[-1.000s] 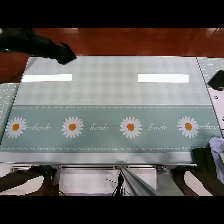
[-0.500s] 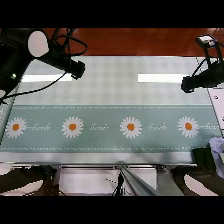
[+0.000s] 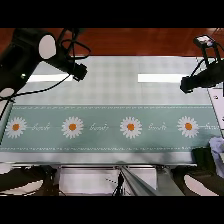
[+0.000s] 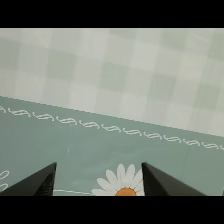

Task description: Fold the shirts.

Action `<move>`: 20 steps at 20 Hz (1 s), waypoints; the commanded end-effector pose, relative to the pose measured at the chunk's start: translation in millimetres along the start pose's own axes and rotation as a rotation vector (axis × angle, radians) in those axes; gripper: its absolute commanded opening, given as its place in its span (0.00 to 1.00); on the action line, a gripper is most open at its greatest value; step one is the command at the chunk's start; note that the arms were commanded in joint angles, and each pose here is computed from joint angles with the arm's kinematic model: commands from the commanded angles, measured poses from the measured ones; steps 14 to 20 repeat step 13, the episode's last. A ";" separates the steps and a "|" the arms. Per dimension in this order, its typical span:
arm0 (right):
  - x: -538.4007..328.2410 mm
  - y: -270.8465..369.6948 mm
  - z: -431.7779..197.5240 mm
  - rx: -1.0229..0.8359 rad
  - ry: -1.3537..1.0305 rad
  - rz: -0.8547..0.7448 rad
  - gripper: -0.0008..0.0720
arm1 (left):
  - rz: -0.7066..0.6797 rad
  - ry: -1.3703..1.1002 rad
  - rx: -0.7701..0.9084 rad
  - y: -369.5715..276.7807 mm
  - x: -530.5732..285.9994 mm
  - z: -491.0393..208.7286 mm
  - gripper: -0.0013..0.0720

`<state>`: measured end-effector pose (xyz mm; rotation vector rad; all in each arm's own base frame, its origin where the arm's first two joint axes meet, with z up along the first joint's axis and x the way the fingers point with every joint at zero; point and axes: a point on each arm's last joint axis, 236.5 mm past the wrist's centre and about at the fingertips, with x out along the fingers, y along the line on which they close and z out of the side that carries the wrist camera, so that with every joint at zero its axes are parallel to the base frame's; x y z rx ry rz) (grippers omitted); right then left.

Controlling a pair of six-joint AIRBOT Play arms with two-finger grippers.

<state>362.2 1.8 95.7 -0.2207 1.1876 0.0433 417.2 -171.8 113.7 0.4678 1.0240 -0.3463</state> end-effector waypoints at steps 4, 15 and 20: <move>-0.2 0.4 0.3 -0.001 -0.001 0.000 0.84 | -0.003 0.039 0.007 -3.4 18.0 -3.9 0.84; -0.2 0.4 0.3 -0.001 -0.001 0.001 0.84 | -0.008 0.073 0.013 -6.8 34.3 -7.7 0.84; -0.2 0.4 0.3 -0.001 -0.001 0.001 0.84 | -0.008 0.073 0.013 -6.8 34.3 -7.7 0.84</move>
